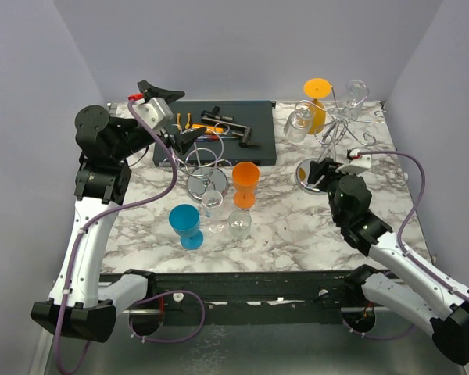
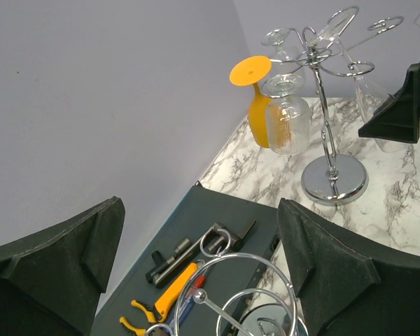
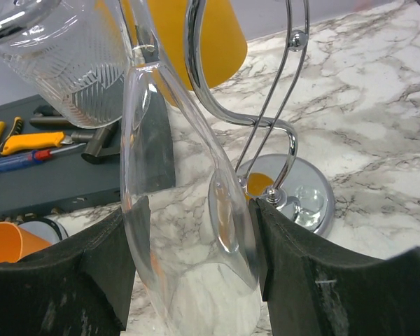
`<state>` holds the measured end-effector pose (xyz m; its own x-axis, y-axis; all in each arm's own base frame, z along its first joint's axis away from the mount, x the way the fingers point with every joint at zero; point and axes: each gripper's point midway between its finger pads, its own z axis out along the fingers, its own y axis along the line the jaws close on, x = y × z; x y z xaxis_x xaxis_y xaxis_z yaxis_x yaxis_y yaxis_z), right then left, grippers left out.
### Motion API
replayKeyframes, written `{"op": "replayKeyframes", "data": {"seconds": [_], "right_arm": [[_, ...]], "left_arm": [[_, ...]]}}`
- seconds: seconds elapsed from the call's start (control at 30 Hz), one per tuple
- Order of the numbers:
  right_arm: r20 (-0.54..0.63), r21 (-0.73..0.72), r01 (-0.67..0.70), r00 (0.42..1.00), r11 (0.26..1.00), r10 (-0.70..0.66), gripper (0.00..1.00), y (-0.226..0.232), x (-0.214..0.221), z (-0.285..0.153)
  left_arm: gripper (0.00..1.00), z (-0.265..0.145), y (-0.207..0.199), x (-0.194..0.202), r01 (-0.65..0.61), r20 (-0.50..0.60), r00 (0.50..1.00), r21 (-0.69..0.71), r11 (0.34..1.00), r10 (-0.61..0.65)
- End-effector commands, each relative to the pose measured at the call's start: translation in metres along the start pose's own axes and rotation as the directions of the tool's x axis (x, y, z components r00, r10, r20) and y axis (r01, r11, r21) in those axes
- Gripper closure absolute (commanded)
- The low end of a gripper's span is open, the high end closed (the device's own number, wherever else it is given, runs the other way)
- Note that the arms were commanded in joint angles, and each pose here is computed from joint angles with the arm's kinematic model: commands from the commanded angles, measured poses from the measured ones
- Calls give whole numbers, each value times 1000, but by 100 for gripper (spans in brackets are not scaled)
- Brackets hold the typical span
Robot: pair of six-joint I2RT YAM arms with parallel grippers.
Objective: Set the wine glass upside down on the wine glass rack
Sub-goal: Turn the wine glass upside down at the wine rack.
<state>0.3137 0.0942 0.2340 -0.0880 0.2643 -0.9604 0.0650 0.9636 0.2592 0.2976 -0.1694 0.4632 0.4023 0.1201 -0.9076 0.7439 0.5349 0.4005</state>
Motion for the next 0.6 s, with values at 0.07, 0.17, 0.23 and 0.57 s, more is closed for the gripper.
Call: {"op": "replayKeyframes", "data": {"seconds": [0.07,0.17,0.23,0.57], "right_arm": [[49,-66,-4,999,998,7,100,14,-16,11],[42,-87,12,999,996,-8,99,18,-12,16],[37,-98,21,999,995,-18,99,21,-10,19],[34,-177,63,998,982,-58,99,30,-2,17]], "left_arm": [[1,-4,-8,-9,15,23,1000,13,1000,-15],[1,-4,-9,-10,19,25,1000,13,1000,-19],[1,-5,-9,-11,19,26,999,12,1000,-19],[1,-5,-9,-13,30,27,999,8,1000,-30]]}}
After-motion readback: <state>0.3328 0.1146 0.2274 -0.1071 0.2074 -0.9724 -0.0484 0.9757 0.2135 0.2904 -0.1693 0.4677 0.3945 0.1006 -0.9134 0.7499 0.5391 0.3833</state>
